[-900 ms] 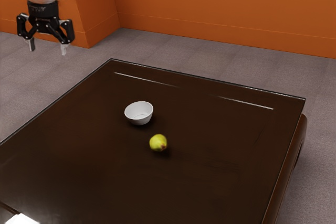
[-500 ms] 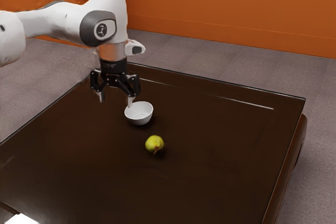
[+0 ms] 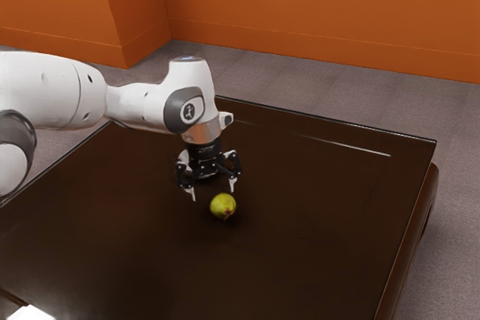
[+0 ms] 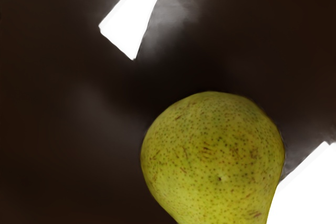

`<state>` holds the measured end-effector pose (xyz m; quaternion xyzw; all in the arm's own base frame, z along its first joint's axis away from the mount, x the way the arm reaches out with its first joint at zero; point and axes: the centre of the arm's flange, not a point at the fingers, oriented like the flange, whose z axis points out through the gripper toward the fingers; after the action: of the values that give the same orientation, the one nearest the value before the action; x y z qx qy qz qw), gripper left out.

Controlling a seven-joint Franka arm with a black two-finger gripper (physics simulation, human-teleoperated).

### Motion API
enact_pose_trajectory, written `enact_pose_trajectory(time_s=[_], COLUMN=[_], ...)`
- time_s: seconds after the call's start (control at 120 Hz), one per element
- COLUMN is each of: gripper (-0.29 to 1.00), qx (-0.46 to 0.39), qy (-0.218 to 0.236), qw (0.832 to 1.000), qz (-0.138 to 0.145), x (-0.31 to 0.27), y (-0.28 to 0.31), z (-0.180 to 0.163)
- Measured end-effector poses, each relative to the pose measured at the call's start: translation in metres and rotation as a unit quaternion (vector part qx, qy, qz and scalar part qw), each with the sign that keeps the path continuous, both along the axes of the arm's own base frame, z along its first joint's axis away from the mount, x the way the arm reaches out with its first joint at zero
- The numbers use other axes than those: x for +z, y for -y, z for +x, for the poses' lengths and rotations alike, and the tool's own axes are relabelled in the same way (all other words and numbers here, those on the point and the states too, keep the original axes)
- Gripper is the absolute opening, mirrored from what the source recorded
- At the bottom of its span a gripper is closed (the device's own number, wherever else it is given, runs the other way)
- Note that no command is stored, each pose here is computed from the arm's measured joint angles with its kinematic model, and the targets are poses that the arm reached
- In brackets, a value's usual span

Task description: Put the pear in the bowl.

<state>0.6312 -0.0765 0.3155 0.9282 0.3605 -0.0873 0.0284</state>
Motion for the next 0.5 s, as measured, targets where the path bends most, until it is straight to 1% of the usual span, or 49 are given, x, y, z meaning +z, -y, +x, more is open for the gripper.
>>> enact_pose_trajectory(time_s=[0.317, 0.5], gripper=[0.7, 0.7], qx=[0.096, 0.095], qy=[0.01, 0.017], qw=[0.995, 0.995], qz=[0.002, 0.005], x=[-0.038, -0.045], y=[0.004, 0.003], z=[0.011, 0.013])
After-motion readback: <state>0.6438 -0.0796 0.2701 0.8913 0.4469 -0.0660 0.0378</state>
